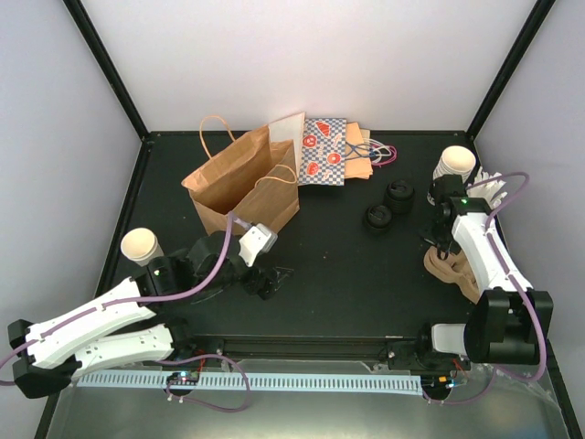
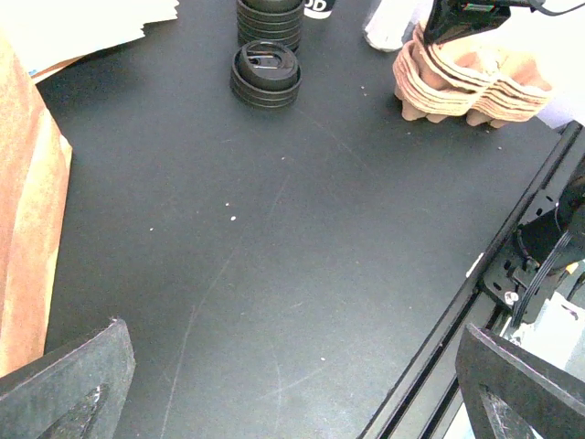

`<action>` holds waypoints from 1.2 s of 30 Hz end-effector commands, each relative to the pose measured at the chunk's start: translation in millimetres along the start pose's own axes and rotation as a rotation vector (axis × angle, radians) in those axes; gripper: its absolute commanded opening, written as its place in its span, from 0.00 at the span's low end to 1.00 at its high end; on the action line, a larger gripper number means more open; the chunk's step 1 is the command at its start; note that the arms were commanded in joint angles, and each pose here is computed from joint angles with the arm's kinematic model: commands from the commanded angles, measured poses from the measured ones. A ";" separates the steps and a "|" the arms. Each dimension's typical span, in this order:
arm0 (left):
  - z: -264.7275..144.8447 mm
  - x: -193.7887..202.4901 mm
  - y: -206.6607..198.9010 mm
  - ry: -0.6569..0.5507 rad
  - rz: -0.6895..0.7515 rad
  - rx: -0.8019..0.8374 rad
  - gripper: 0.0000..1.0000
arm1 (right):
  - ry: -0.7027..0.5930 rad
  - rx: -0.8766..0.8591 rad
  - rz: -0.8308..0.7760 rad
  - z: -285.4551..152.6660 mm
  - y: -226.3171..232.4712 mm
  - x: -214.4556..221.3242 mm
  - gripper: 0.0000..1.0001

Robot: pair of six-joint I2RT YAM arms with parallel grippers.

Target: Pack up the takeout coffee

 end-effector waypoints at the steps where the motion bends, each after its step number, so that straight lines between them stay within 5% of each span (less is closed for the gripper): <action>1: -2.6 -0.6 -4.0 -0.007 -0.009 0.025 0.99 | -0.005 -0.073 -0.013 -16.8 7.7 -3.1 0.09; 7: -0.4 -0.5 -4.5 -0.009 -0.009 0.030 0.99 | -0.011 -0.055 -0.033 -28.5 2.6 3.5 0.12; 20: 7.1 -0.4 -9.6 0.010 -0.010 0.048 0.99 | 0.073 -0.412 -0.169 -29.2 76.2 42.0 0.15; 29: 8.3 -2.6 -11.4 0.002 -0.018 0.055 0.99 | 0.010 -0.277 -0.172 -43.8 53.6 25.3 0.16; 36: 9.5 -2.5 -11.4 0.004 -0.018 0.054 0.99 | 0.004 -0.182 -0.196 -28.6 46.6 19.3 0.29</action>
Point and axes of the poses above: each gripper's point midway between its finger pads, its own z axis out along the fingers, its own y axis along the line the jaws close on, x = y × z, the point moved 1 cm from there along -z, back along the fingers, and after that the axes turned 10 degrees about -z, right-handed, at the moved point
